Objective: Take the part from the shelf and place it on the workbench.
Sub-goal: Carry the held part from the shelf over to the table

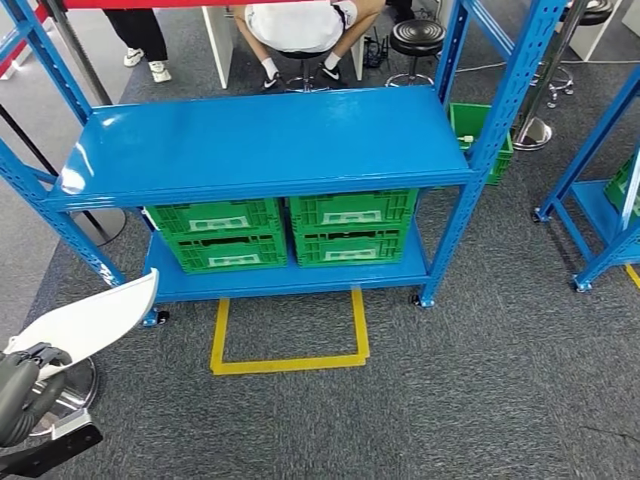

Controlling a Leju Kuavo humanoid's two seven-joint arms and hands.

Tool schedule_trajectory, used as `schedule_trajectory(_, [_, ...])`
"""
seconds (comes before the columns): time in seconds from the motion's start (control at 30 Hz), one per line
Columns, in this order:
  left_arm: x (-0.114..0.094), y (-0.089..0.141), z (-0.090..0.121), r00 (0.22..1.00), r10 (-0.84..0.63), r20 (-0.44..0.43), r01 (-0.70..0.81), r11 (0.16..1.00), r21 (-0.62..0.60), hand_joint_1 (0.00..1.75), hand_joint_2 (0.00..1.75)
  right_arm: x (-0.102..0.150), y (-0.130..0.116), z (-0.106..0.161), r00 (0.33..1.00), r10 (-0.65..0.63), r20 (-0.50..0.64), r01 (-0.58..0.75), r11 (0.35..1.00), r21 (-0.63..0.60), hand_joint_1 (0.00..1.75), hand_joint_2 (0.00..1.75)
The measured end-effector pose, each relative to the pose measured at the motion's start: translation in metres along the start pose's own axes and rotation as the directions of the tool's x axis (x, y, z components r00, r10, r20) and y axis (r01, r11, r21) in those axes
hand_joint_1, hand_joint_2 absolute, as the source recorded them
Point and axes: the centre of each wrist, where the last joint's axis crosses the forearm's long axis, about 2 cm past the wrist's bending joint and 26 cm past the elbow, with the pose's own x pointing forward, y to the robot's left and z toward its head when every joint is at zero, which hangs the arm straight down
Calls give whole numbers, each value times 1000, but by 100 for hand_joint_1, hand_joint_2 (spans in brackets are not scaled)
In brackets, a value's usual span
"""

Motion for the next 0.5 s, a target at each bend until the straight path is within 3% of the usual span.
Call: schedule_trajectory(0.5, [3, 0, -2, 1000, 2, 15, -2, 1000, 4, 175, 175, 0, 0, 0, 1000, 19, 10, -19, 1000, 9, 0, 175])
